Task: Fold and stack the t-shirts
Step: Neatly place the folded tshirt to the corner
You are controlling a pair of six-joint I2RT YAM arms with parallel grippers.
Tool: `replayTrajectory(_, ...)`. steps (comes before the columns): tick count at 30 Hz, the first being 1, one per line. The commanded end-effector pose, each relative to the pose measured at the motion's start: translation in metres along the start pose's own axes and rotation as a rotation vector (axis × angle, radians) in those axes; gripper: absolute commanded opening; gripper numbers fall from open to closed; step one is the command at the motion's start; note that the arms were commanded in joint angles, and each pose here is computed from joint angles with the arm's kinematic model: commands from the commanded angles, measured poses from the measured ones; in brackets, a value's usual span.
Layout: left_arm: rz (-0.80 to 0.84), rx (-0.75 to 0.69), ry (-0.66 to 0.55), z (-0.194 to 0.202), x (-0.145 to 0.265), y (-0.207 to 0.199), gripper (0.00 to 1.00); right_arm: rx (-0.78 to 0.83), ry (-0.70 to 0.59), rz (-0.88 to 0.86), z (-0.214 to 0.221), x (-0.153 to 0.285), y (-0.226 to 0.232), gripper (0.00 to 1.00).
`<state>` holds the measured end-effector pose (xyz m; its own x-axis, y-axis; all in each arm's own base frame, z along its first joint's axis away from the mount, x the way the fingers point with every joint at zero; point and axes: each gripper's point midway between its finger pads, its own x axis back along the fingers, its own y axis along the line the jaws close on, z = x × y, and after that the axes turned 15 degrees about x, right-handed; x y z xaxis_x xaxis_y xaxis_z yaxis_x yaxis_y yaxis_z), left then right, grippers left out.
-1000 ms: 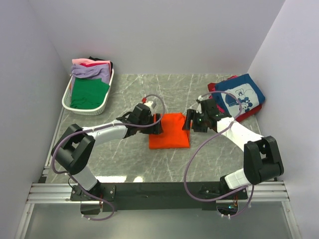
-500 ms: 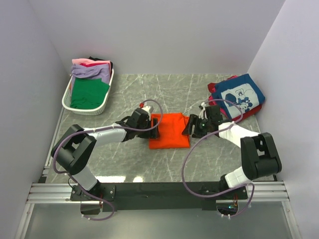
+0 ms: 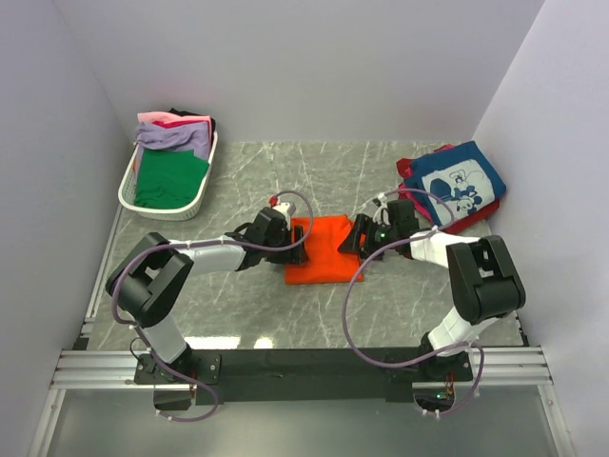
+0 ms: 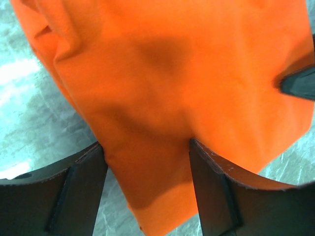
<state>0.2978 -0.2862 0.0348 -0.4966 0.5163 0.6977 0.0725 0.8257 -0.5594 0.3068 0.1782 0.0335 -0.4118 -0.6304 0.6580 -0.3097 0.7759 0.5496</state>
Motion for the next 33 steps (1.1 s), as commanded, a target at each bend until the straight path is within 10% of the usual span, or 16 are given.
replayTrajectory(1, 0.041, 0.003, 0.01, -0.001, -0.006, -0.011, 0.7, 0.006, 0.052, 0.03, 0.016, -0.016, -0.001, 0.75)
replayTrajectory(10, 0.036, 0.001, 0.019, 0.002, -0.01, -0.011, 0.7, 0.032, 0.092, 0.111, 0.02, -0.031, -0.006, 0.65)
replayTrajectory(21, 0.056, -0.014, -0.04, -0.018, 0.011, -0.026, 0.73, 0.11, 0.093, 0.177, -0.003, -0.029, -0.013, 0.0)
replayTrajectory(33, 0.053, 0.035, -0.101, -0.037, 0.044, 0.005, 0.74, 0.429, -0.014, 0.396, -0.124, 0.037, -0.013, 0.0)
